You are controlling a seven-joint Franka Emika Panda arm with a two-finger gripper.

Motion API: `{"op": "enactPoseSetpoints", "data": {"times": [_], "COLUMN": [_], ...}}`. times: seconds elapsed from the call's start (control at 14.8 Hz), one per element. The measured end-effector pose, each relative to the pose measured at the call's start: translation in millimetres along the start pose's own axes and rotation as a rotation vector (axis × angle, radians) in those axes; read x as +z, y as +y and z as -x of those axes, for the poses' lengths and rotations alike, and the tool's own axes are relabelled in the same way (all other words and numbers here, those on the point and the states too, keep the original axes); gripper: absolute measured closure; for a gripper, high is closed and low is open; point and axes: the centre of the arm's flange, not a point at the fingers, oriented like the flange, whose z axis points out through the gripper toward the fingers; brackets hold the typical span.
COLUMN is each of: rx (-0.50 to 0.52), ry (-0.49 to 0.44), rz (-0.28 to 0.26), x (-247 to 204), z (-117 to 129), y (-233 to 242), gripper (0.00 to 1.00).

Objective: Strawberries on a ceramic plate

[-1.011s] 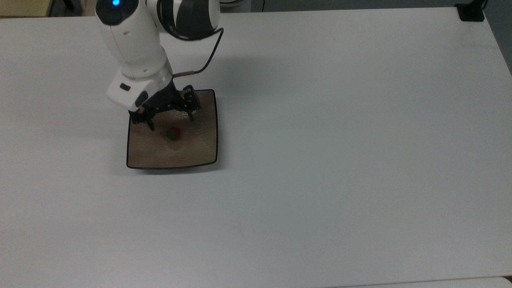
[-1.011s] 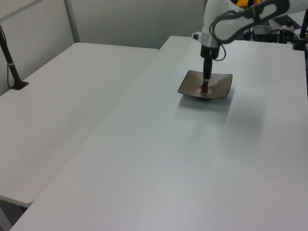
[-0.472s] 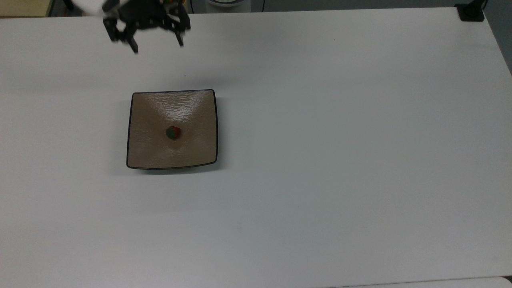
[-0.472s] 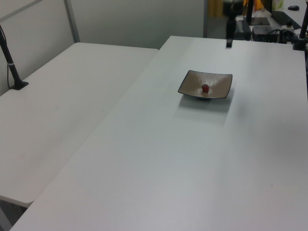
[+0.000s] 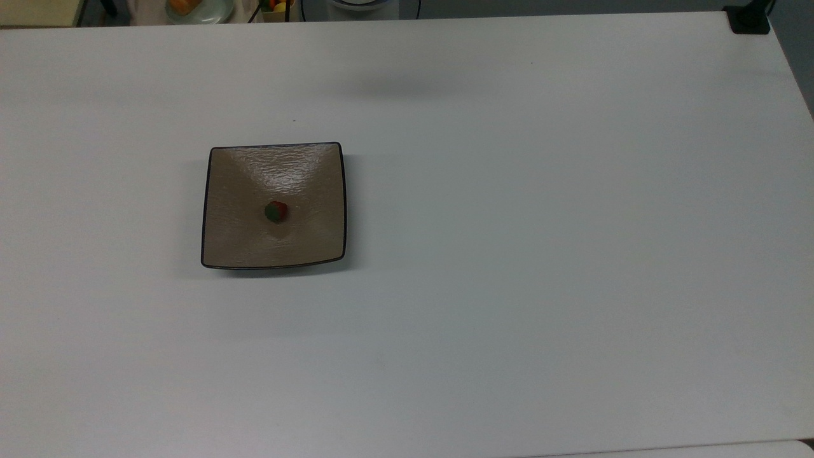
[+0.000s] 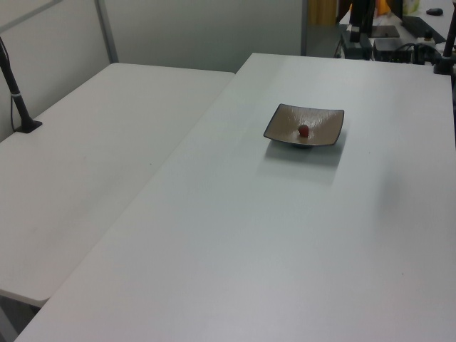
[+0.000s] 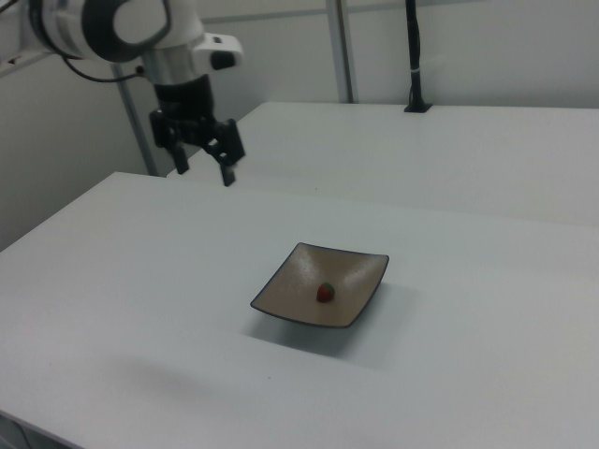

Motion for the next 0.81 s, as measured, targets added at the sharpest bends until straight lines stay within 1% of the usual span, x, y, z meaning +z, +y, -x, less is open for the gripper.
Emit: {"op": "enactPoseSetpoints", "data": {"times": [0.07, 0.2, 0.34, 0.54, 0.67, 0.81], "rx": [-0.009, -0.032, -0.067, -0.091, -0.083, -0.075], "ry": [-0.002, -0.005, 0.007, 0.018, 0.042, 0.045], "rz": [0.001, 0.001, -0.001, -0.004, -0.006, -0.006], "x": [1, 5, 9, 22, 30, 37], "z": [0, 0, -2, -9, -16, -21], "y": [-26, -61, -82, -83, -71, -61], "gripper": [0.0, 0.0, 0.0, 0.0, 0.0, 0.0]}}
